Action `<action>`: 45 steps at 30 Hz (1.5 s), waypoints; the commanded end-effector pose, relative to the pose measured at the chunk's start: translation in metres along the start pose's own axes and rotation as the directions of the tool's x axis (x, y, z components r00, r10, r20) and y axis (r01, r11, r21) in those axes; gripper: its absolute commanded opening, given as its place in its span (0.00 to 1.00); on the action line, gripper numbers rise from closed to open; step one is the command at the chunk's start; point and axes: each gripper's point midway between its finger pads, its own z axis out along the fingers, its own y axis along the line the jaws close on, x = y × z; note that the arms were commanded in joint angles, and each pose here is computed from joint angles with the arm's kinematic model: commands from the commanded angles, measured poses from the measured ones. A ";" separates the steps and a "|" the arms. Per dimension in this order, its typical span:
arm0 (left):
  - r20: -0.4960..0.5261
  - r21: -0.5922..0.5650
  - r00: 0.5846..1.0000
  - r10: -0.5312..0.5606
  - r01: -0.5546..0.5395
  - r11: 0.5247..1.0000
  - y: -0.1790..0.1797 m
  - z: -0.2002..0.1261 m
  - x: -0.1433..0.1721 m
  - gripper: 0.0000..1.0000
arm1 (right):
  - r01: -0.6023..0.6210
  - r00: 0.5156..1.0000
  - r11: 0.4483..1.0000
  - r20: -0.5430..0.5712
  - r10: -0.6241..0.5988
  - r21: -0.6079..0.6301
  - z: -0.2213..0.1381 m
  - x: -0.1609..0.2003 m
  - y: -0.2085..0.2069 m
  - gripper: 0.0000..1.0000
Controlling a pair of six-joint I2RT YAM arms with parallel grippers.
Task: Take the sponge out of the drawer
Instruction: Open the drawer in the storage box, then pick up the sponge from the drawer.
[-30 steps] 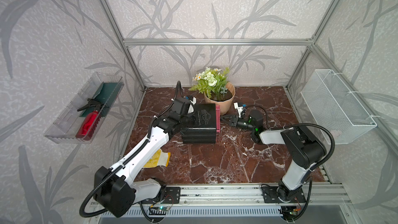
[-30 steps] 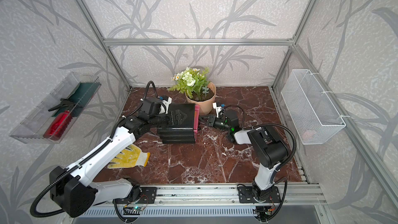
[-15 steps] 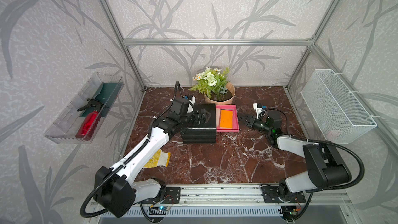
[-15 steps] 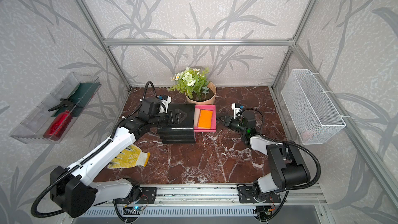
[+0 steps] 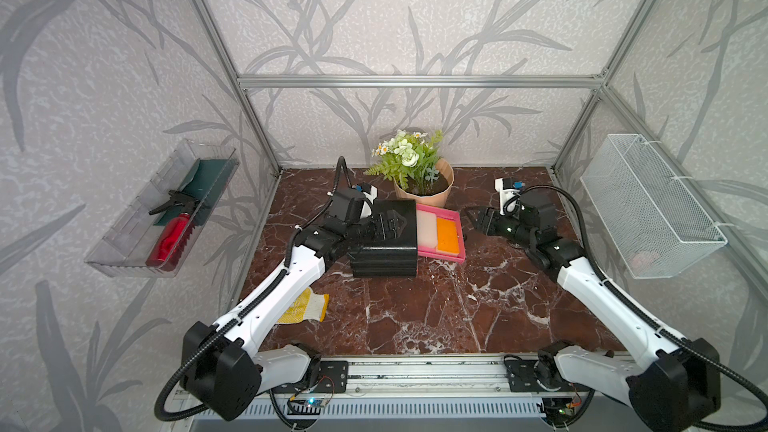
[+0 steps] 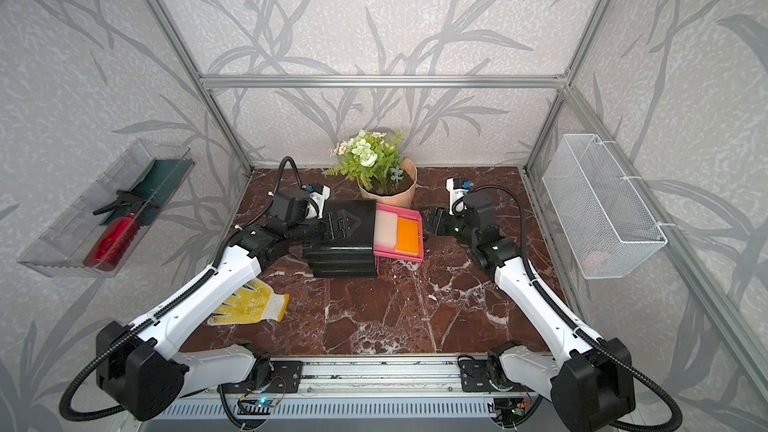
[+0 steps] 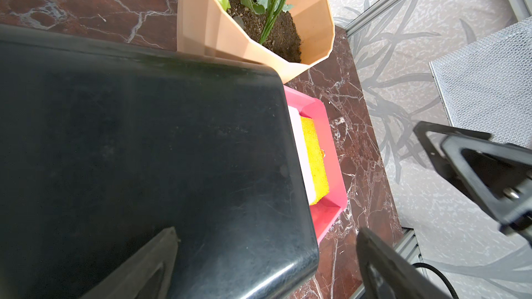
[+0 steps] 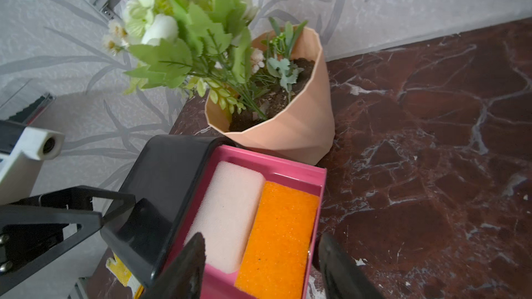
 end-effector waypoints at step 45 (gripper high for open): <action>0.038 0.078 0.999 -0.002 -0.001 0.997 -0.005 -0.020 0.008 0.98 | 0.059 0.959 0.998 -0.277 -0.064 -0.027 0.102 0.100 0.040 0.01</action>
